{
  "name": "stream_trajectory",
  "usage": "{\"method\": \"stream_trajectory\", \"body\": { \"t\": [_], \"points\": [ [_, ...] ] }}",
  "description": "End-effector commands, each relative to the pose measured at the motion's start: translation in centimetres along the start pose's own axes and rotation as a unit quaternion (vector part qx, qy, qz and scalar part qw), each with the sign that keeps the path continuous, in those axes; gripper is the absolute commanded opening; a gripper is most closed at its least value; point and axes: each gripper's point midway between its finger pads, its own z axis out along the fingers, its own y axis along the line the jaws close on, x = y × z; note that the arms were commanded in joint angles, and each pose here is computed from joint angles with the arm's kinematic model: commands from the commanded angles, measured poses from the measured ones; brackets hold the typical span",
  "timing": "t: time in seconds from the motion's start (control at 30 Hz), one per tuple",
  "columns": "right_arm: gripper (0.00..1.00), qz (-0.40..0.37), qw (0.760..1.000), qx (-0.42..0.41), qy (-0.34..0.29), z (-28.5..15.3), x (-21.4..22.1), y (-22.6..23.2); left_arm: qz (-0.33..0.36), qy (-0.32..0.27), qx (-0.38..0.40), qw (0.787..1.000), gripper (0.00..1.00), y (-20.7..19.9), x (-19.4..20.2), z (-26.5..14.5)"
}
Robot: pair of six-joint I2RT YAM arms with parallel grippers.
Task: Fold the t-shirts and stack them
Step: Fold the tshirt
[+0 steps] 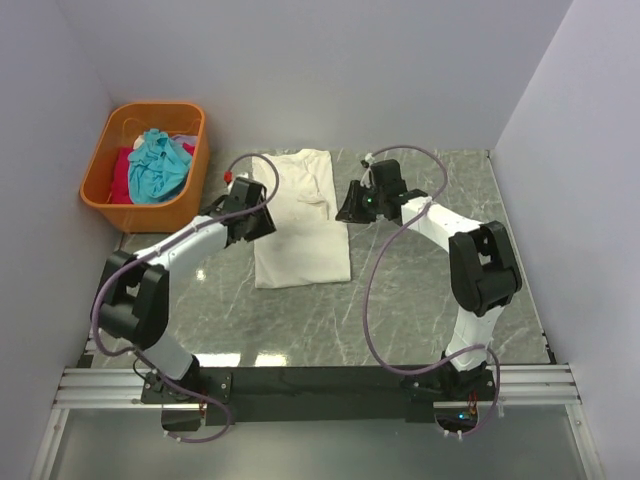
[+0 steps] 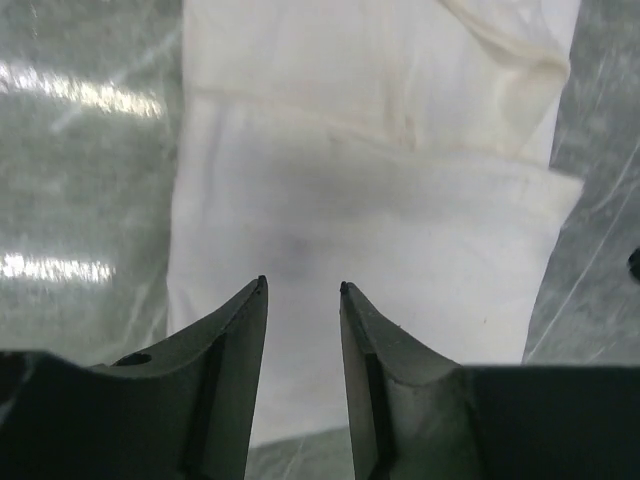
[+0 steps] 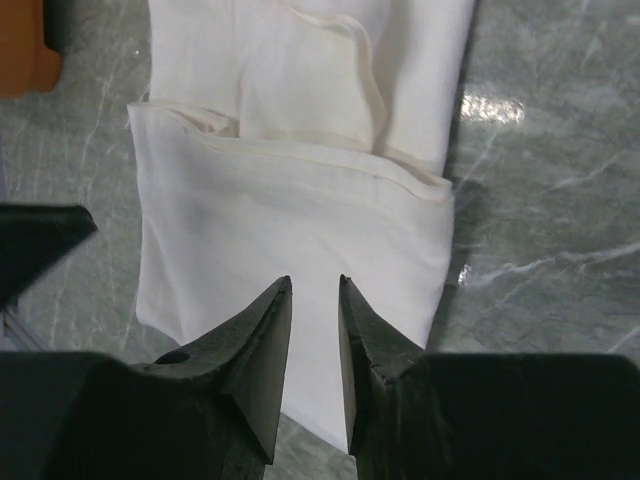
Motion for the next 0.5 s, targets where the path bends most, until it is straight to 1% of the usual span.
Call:
{"method": "stream_trajectory", "body": {
  "t": [0.0,0.1,0.23,0.27,0.33,0.37,0.47],
  "points": [
    [0.34,0.014,0.998,-0.052,-0.013,0.1,-1.0,0.2,-0.008,-0.023,0.042,0.999,0.41,-1.5,-3.2,1.5],
    [0.34,0.035,0.996,-0.08,-0.003,1.0,-0.8,-0.3,-0.016,-0.015,0.047,0.999,0.4,-1.2,-3.6,3.6],
    [0.34,0.064,0.992,-0.108,0.005,2.7,-1.0,-0.8,-0.038,-0.004,0.021,0.999,0.35,1.0,-3.4,6.9],
    [0.34,0.076,0.992,-0.101,0.016,3.7,-0.5,-1.9,-0.044,-0.007,0.011,0.999,0.34,1.6,-3.4,7.5],
    [0.34,0.093,0.99,-0.101,0.022,4.8,-0.7,-2.5,-0.07,0.0,-0.006,0.998,0.31,3.3,-3.1,9.1],
    [0.33,0.107,0.989,-0.096,0.033,6.0,-0.1,-3.6,-0.079,0.007,-0.009,0.997,0.29,3.7,-2.8,9.6],
    [0.33,0.124,0.987,-0.093,0.037,7.2,0.2,-4.7,-0.105,0.015,-0.016,0.994,0.28,5.1,-2.3,10.7]
  ]
}}
